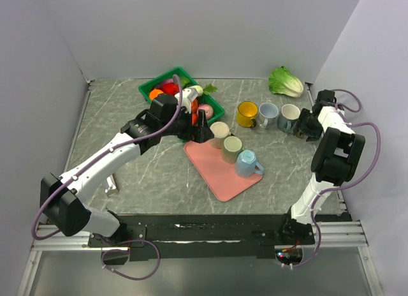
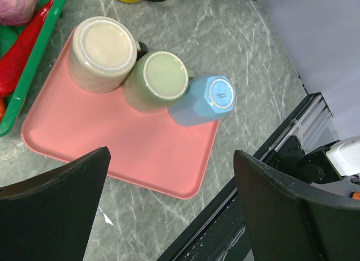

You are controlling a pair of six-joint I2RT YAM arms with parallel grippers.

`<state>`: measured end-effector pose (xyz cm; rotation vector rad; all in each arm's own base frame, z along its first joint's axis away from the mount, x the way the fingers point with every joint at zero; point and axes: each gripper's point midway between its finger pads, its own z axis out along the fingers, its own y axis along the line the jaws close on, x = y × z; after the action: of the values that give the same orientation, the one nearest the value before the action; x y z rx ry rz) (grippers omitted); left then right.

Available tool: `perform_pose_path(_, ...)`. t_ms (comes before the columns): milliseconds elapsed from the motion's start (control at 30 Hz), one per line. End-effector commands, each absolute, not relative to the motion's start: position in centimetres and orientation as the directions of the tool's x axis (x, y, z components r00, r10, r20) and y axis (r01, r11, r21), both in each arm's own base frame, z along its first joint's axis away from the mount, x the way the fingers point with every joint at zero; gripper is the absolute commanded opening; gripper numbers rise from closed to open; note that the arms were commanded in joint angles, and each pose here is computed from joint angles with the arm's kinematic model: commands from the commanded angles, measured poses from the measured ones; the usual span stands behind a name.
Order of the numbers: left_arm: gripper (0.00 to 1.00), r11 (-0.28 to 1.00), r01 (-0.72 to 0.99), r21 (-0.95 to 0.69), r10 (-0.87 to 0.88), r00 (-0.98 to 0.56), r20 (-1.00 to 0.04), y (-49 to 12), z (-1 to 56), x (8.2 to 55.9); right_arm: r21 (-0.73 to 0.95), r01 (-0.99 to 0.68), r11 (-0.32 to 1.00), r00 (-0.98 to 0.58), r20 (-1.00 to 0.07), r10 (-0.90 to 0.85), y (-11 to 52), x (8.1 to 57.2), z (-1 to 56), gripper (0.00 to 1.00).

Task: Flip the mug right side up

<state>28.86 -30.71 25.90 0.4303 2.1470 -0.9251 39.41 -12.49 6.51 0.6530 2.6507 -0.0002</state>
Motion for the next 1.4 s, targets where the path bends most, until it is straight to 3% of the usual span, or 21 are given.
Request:
perform_pose_path(0, 0.96, 0.669, 0.560, -0.490, -0.007, -0.653, -0.757, -30.8, 27.0, 28.9, 0.103, 0.461, 0.881, -0.757, -0.472, 0.451, -13.1, 39.8, 10.7, 0.68)
perform_pose_path(300, 0.96, 0.668, 0.550, -0.501, -0.018, -0.662, -0.749, -30.8, 27.0, 28.8, 0.168, 0.615, 0.770, -0.626, -0.490, 0.607, -11.4, 35.3, 15.0, 0.82)
perform_pose_path(500, 0.96, 0.657, 0.472, -0.588, -0.067, -0.739, -0.670, -32.6, 26.1, 28.9, 0.198, 0.528, 0.826, -0.631, -0.559, 0.538, -3.7, 32.1, 16.0, 0.83)
perform_pose_path(733, 0.96, 0.706, 0.406, -0.580, -0.067, -0.777, -0.626, -35.8, 24.0, 26.8, 0.324, 0.468, 0.822, -0.595, -0.573, 0.564, 0.1, 28.8, 15.5, 0.75)
perform_pose_path(1067, 0.96, 0.703, 0.357, -0.616, -0.058, -0.833, -0.550, -40.3, 21.3, 25.9, 0.324, 0.486, 0.812, -0.698, -0.416, 0.583, 1.9, 27.0, 9.3, 0.58)
perform_pose_path(1367, 0.98, 0.701, 0.320, -0.638, -0.057, -0.866, -0.497, -43.6, 19.2, 25.6, 0.438, 0.418, 0.796, -0.764, -0.304, 0.569, 5.1, 28.3, 8.4, 0.48)
